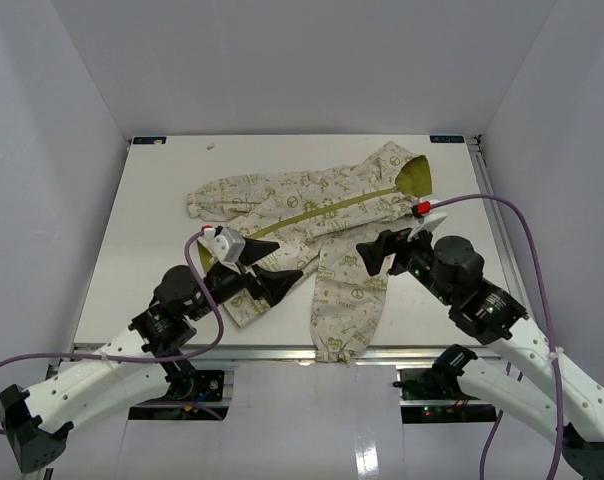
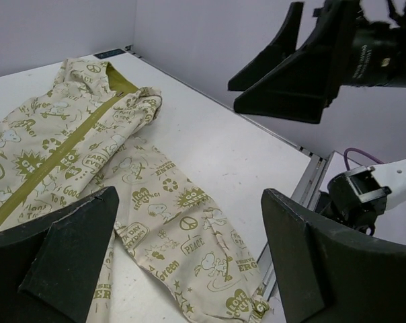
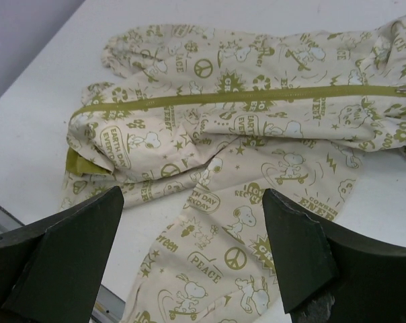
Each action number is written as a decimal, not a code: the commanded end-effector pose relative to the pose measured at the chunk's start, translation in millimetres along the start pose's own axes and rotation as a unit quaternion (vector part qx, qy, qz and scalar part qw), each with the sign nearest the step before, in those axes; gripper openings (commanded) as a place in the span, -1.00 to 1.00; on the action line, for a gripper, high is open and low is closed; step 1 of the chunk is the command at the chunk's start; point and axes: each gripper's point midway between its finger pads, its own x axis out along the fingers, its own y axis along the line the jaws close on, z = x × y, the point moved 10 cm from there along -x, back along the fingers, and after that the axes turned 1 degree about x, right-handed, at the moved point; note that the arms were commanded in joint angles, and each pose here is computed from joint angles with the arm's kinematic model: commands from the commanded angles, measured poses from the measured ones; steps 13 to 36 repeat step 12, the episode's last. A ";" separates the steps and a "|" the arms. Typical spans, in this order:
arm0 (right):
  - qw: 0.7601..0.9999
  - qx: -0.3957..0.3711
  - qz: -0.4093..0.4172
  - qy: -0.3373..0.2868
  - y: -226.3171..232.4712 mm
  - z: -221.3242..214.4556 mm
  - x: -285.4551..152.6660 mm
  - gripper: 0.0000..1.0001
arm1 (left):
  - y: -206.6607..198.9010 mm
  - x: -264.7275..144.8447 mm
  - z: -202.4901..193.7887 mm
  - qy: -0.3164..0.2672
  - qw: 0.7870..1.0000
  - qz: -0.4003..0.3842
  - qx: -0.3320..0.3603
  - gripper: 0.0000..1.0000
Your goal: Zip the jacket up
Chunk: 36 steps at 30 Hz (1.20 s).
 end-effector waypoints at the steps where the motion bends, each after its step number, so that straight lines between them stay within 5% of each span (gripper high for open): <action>1: 0.999 0.002 -0.006 -0.035 -0.3 13.1 -9.8 0.80 | 6.7 1.8 -13.2 0.028 0.999 0.037 0.015 0.96; 36: 0.999 0.006 0.008 -0.049 -0.8 11.1 -18.7 0.81 | 0.1 -2.1 -10.2 0.023 0.999 0.027 0.029 0.96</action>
